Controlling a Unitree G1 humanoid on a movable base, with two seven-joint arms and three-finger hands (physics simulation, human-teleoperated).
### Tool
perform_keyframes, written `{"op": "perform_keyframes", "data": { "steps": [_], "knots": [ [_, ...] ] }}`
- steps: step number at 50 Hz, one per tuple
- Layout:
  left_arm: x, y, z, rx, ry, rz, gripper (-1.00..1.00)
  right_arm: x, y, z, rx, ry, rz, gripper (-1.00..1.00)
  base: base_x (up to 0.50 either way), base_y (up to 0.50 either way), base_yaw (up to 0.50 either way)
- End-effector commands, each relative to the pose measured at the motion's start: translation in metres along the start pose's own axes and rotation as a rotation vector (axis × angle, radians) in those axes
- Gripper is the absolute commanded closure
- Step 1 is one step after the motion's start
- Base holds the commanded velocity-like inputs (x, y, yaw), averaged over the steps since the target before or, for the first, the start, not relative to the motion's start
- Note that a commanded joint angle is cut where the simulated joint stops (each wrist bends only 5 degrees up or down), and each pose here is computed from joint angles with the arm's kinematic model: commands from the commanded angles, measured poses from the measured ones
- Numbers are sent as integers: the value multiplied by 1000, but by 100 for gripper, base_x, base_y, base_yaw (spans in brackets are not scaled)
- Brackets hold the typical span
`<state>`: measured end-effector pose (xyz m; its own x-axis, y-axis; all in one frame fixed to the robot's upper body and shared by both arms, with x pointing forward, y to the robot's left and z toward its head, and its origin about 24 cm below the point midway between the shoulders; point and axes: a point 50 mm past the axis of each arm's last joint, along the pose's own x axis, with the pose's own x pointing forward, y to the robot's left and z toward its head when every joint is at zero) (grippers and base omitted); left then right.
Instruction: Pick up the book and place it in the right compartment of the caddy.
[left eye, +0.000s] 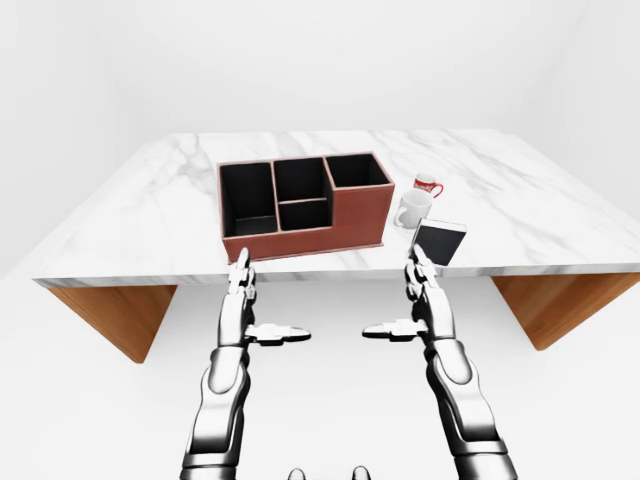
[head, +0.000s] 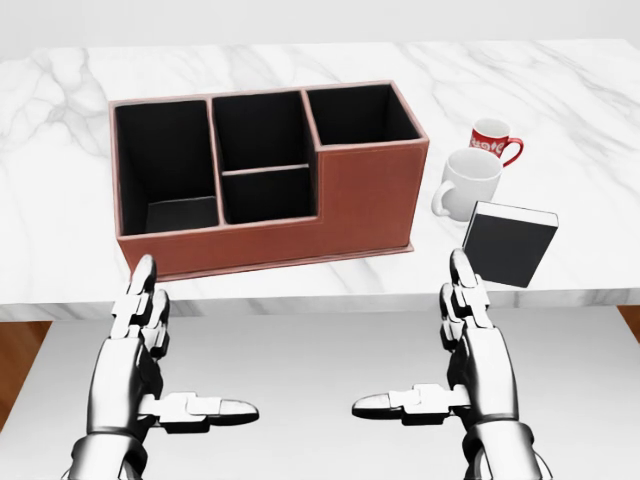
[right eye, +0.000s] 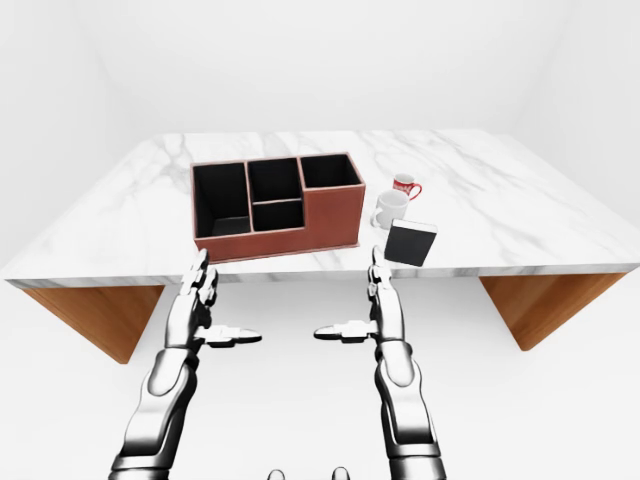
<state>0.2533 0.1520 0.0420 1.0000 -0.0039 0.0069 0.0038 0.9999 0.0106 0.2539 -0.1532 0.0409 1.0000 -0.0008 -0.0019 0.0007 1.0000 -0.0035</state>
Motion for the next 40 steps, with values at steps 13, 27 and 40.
{"op": "perform_keyframes", "data": {
  "steps": [13,27,40],
  "knots": [
    [-5,10,20,41,-63,22,-100,-5,-10,26,-64,-96,-46,-100,0,0,0],
    [-12,49,101,-8,-379,167,-100,-47,-40,111,-91,-434,-168,-100,0,0,0],
    [-21,73,123,-89,-484,298,-100,-69,-53,130,-107,-518,-213,-100,0,0,0]
  ]
}}
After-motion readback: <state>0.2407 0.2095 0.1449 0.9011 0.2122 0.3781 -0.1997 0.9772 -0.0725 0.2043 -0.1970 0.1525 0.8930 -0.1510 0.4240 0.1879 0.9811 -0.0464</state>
